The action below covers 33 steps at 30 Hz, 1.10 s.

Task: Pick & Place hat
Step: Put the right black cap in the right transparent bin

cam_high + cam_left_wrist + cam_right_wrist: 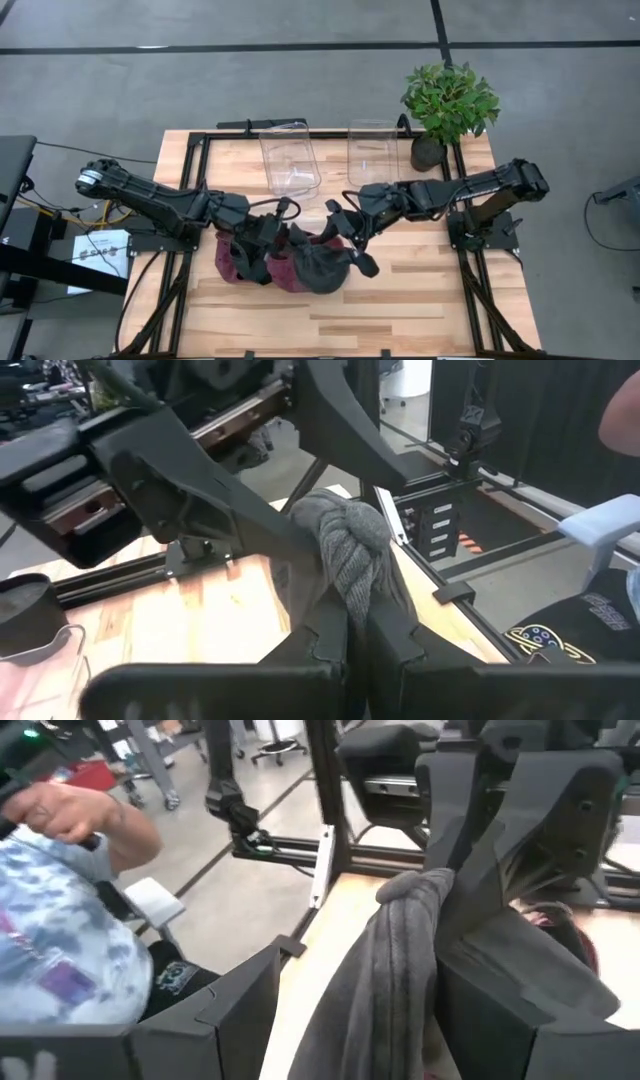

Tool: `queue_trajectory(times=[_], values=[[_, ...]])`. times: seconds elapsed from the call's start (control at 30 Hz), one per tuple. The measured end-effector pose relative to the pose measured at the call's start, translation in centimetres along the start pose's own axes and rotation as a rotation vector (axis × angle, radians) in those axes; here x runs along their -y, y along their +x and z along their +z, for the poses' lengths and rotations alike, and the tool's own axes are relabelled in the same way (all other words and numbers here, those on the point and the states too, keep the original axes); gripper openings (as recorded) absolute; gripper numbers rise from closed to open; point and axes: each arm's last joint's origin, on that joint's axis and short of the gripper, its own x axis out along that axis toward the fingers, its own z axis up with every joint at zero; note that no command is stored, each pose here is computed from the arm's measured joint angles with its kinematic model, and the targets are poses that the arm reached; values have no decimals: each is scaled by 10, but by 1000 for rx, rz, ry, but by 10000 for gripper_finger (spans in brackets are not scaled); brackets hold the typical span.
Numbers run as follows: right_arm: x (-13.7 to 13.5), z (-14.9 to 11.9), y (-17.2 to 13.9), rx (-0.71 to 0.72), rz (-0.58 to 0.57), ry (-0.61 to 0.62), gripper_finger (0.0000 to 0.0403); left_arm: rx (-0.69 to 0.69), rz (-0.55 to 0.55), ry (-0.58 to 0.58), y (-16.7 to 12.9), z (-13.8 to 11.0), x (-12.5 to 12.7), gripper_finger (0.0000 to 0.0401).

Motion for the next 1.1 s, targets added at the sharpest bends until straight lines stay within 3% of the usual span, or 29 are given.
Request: queue_trajectory(times=[0.17,0.27,0.33,0.47,0.5,0.63,1.1], values=[[0,-1,0,-10,-46,-7,233,1,10,-2,0,0,-3,12],[4,-3,0,-23,-114,1,201,2,13,-2,0,0,-3,12],[6,-3,-1,-26,-132,4,156,3,12,-2,0,0,-3,12],[10,-2,-2,-20,-145,3,27,3,13,-3,0,0,-3,14],[10,-2,-2,-15,-150,-2,17,4,13,-5,0,0,-3,15],[11,-2,-2,-20,-166,-3,6,7,13,-6,0,1,-3,36],[10,-5,-15,-112,-223,28,1,-15,74,-3,-2,0,-5,164]])
